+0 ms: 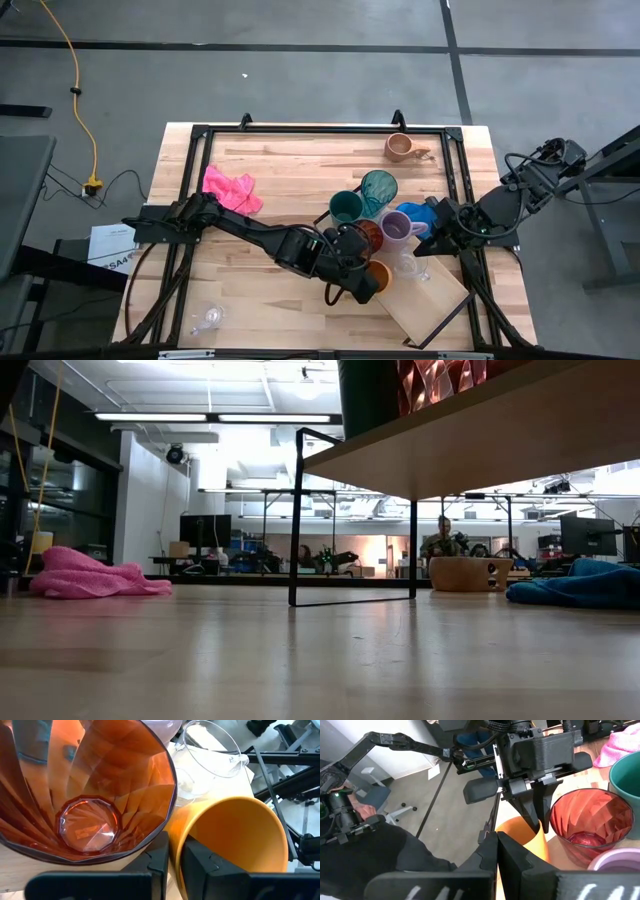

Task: Stack small to large cups/mugs on shelf
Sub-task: Put the orange cup on the shelf

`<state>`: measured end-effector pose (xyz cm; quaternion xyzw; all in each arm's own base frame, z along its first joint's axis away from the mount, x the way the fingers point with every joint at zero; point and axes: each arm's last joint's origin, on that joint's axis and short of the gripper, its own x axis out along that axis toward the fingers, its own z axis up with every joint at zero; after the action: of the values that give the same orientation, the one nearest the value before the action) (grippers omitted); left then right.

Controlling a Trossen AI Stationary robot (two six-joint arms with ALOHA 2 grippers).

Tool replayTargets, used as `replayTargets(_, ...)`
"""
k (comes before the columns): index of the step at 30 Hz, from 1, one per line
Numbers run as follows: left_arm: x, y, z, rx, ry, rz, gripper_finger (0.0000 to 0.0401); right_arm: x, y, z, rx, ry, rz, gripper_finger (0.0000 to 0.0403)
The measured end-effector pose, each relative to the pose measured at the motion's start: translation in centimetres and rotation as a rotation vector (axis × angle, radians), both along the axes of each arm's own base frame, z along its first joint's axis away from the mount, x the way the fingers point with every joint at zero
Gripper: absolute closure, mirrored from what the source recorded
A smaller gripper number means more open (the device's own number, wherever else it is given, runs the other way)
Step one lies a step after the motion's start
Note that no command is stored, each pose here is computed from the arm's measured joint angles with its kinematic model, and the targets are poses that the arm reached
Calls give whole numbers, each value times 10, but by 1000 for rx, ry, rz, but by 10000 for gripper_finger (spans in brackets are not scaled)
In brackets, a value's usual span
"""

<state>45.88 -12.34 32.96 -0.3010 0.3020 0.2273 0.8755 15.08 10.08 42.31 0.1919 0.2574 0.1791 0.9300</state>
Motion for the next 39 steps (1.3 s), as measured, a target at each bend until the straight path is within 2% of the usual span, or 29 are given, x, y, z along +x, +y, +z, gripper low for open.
replayTargets(39,0,0,0,2,-4,3,362,0,0,0,-2,-1,0,403)
